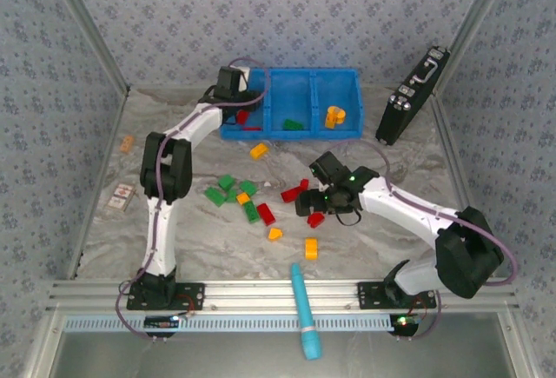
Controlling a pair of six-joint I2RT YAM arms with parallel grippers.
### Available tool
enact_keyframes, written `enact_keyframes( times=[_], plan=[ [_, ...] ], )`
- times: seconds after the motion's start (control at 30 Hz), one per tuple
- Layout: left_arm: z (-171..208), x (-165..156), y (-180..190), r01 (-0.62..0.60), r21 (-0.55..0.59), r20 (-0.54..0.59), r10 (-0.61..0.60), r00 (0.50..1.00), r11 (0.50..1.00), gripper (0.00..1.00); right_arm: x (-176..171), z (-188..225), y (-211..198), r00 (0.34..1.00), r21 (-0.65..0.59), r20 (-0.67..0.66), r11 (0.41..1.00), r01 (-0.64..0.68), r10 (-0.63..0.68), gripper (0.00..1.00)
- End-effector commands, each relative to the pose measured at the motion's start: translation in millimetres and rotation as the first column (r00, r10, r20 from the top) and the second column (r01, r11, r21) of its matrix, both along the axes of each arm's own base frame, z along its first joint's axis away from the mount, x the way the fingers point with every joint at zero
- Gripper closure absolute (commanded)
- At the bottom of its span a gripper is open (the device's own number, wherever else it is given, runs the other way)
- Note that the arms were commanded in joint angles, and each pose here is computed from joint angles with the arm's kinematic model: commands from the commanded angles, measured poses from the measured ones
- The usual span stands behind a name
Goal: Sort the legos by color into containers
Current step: Place the lego in the container, then pick up the lego from the bottom-center of the table.
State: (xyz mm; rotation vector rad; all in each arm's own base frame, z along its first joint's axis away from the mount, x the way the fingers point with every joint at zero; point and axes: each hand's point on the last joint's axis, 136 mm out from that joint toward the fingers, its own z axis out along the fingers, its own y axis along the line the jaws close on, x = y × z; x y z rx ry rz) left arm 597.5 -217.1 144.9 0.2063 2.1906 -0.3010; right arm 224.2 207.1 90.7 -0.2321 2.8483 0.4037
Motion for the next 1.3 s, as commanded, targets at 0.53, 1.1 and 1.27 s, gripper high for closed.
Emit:
enact_keyframes(
  times=[0.53, 1.1, 1.27],
  plan=[
    [130.1, -70.2, 18.8, 0.048, -0.022, 0.165, -0.044, 0.985, 0.999, 0.37, -93.7, -61.9, 0.2, 0.96, -0.21, -0.247, 0.974, 0.08, -0.132, 0.15],
    [97.9, -142.0, -4.7, 0.231, 0.027, -0.003, -0.231, 0.973, 0.973, 0.36, -98.4, -65.7, -6.5, 0.982, -0.233, -0.172, 0.971, 0.041, -0.083, 0.61],
    [73.9, -195.3, -52.2, 0.478, 0.096, -0.067, -0.473, 0.878, 0.873, 0.37, -86.4, -23.6, -50.7, 0.984, -0.22, -0.073, 0.965, 0.142, -0.161, 0.64]
  ],
)
